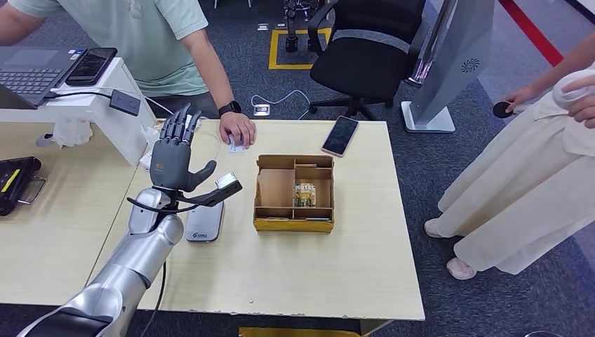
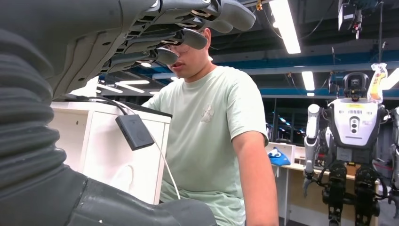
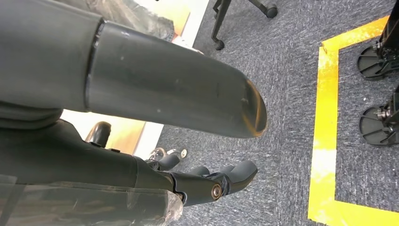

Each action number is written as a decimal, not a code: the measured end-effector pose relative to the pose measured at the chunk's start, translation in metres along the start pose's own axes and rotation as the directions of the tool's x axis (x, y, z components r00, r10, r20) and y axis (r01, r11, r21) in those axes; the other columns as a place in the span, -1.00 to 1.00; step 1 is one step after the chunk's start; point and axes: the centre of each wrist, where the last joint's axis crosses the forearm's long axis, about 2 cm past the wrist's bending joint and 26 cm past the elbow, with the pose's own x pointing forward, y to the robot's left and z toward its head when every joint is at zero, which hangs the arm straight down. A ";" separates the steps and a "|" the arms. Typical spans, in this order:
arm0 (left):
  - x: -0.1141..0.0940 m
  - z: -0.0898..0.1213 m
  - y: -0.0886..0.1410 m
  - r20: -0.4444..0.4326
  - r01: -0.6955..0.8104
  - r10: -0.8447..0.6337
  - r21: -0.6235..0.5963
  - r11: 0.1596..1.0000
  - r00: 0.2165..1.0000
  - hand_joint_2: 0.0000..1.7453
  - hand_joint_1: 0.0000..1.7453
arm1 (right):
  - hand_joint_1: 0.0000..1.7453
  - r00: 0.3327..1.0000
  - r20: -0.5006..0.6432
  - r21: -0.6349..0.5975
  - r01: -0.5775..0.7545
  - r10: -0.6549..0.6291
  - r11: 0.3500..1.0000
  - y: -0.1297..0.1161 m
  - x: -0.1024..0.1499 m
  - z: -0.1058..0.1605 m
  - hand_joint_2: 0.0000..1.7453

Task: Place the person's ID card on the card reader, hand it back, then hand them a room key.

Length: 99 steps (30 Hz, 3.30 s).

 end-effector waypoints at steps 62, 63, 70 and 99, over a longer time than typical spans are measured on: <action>0.008 -0.014 0.010 0.156 0.019 -0.019 0.002 1.000 0.988 -1.00 -1.00 | -1.00 1.000 -0.002 -0.003 0.014 -0.014 1.000 -0.002 -0.001 0.001 -1.00; 0.011 -0.014 0.010 0.160 0.008 -0.010 0.017 1.000 0.987 -1.00 -1.00 | -1.00 1.000 -0.003 -0.006 0.014 -0.014 1.000 -0.002 -0.001 0.001 -1.00; 0.021 -0.012 0.013 0.126 -0.040 0.028 0.095 0.995 0.992 -1.00 -1.00 | -1.00 1.000 -0.003 -0.013 0.014 -0.014 1.000 -0.002 -0.001 0.001 -1.00; 0.024 -0.012 0.015 0.092 -0.059 0.047 0.131 0.990 0.995 -0.50 -1.00 | -1.00 1.000 -0.002 -0.014 0.015 -0.015 1.000 -0.002 -0.001 0.001 -1.00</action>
